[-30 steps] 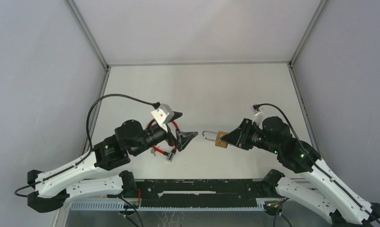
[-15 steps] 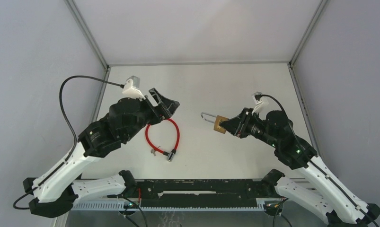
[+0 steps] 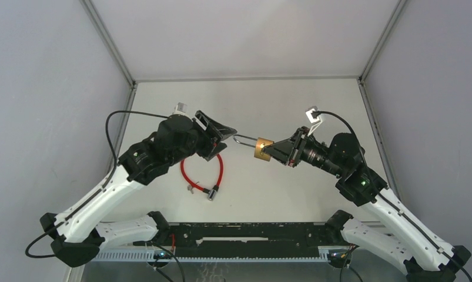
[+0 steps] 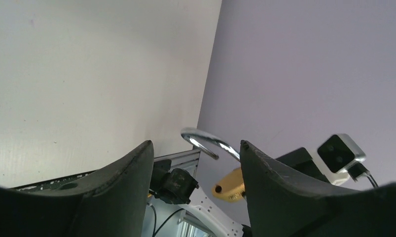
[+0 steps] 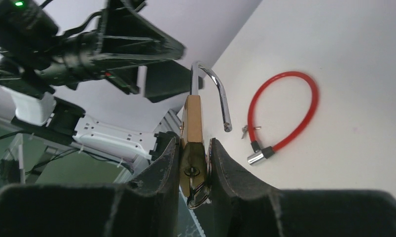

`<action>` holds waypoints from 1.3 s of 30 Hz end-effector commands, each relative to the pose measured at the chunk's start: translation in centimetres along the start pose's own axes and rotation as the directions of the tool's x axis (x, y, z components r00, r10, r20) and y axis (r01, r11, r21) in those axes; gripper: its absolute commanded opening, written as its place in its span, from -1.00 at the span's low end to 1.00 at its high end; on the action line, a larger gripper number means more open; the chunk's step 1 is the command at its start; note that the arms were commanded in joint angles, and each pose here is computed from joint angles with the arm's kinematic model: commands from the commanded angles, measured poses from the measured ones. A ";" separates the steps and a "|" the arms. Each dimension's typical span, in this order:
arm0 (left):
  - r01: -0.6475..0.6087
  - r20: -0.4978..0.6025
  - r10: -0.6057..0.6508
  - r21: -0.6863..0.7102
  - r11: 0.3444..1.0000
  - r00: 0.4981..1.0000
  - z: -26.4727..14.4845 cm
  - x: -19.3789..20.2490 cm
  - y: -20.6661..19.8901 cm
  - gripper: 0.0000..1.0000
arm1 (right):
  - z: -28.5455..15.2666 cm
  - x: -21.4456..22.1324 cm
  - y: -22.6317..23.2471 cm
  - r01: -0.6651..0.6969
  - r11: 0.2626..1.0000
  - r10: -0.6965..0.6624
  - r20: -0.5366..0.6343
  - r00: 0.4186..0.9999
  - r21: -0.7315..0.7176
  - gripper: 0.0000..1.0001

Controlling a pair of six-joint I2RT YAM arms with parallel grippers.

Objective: Unlock with the key

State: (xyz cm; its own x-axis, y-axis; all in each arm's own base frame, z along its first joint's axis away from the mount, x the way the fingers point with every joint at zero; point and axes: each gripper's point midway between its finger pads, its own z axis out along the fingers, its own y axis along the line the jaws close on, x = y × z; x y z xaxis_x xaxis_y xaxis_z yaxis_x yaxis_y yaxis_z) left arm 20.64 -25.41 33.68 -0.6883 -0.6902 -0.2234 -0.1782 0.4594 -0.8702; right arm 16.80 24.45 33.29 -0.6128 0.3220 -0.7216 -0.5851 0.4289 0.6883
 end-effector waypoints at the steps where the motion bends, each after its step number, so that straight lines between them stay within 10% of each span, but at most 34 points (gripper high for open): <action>1: 0.063 -0.046 -0.061 0.030 0.998 0.997 1.2 0.9 -0.6 0.35 | -0.4 -3.3 5.7 0.076 0.972 -0.052 0.114 0.992 -0.221 -1.00; 14: 0.100 -0.034 -0.099 0.032 0.994 0.994 2.5 1.1 0.4 -0.23 | 0.4 -1.8 7.1 0.070 0.961 -0.053 0.072 0.996 -0.266 -1.00; 21: 0.104 -0.030 -0.105 -0.023 0.994 0.994 1.7 1.1 1.9 0.53 | 0.1 -2.4 7.2 0.112 0.966 -0.086 0.121 0.989 -0.234 -1.00; 29: 0.158 -0.099 -0.158 -0.012 0.987 0.982 0.2 2.1 1.6 0.54 | 1.3 -2.1 6.8 0.168 0.964 -0.152 0.093 0.984 -0.206 -1.00; 39: 0.167 -0.021 -0.167 0.040 0.985 0.986 -0.3 0.5 1.1 -0.59 | 2.7 -1.0 8.0 0.086 0.971 -0.073 0.067 0.995 -0.225 -1.00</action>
State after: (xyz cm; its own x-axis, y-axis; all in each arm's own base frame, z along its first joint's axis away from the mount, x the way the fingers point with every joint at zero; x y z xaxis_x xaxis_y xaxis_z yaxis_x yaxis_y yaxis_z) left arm 19.53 -24.72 30.27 -0.6732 -0.7351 -0.0800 -0.3206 0.3877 -0.8643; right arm 14.12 29.53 33.30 -0.5868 0.1997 -0.7847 -0.7101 0.3388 0.6172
